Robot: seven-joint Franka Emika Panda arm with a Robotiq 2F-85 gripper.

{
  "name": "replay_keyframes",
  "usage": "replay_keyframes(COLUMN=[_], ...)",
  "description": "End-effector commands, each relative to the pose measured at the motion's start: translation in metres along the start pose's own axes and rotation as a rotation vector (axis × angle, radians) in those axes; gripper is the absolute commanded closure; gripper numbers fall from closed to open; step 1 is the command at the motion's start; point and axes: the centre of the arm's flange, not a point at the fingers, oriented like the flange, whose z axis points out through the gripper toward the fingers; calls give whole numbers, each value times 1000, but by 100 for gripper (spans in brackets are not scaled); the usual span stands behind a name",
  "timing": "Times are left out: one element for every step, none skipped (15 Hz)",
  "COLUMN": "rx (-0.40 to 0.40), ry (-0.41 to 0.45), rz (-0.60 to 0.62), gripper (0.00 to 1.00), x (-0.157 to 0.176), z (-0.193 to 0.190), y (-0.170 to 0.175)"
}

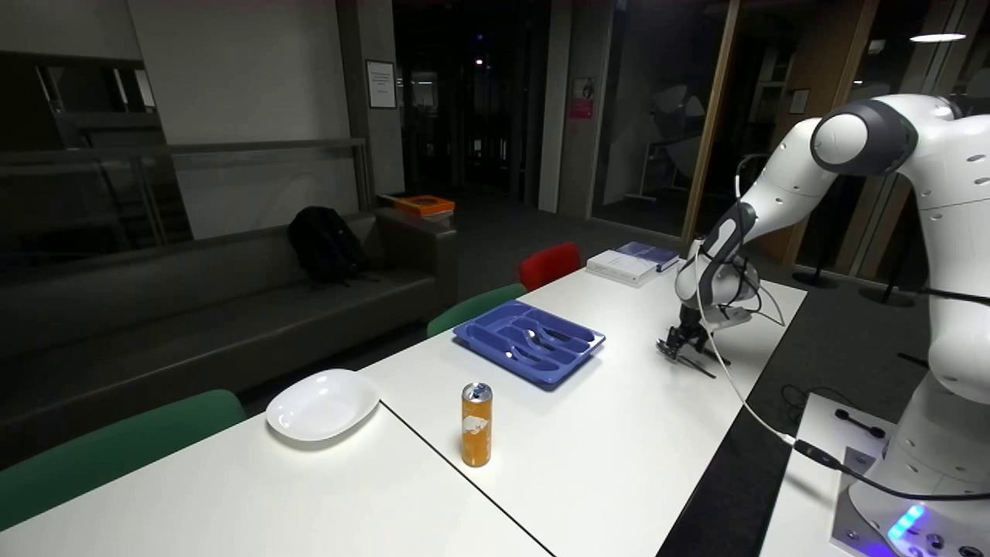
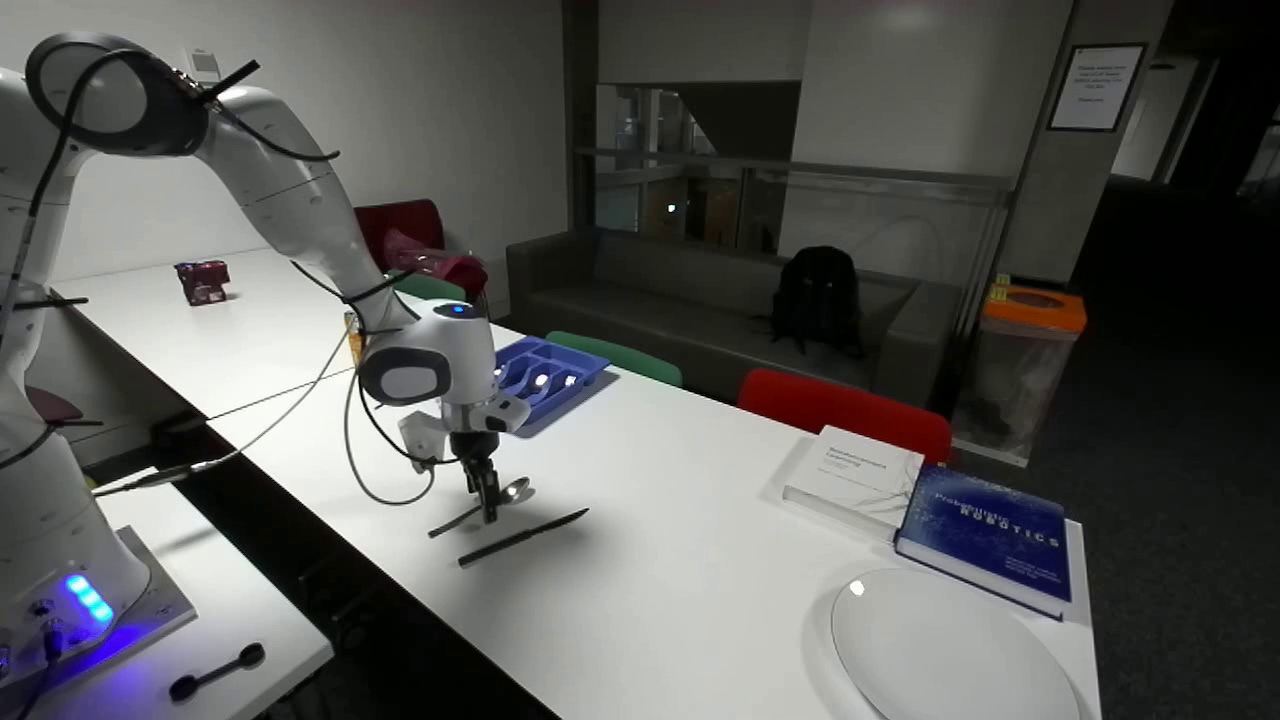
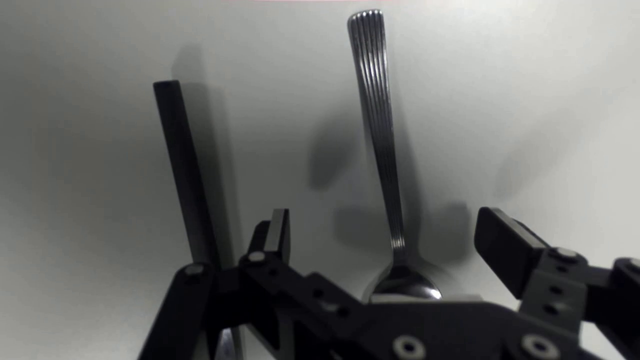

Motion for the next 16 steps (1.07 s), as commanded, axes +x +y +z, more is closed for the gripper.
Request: replay_keyframes(rx=[-3,-2,-2,-1,-1,0,-1,0,0,-1,-1,0,0,0,1,1], ry=[23,21,19,18,17,15,15,15,14,13,11,10,10,9,8,8], rz=[-1,-2,-2,-2,-2,-3,-3,-4,-6,-7,-8,-8,-8,-9,-9,-9], gripper=[0,0,0,0,0,0,0,0,0,0,0,0,0,0,2,7], x=[-13,-13,-13,-14,-14,-14,-14,-14,-14,-13,-13,-12,-12,-12,-12,-12], z=[-5,-4,-4,-3,-3,-2,-2,-2,-2,-2,-1,-1,-1,-1,0,0], y=[4,4,4,4,4,4,4,4,4,4,3,3,3,4,4,4])
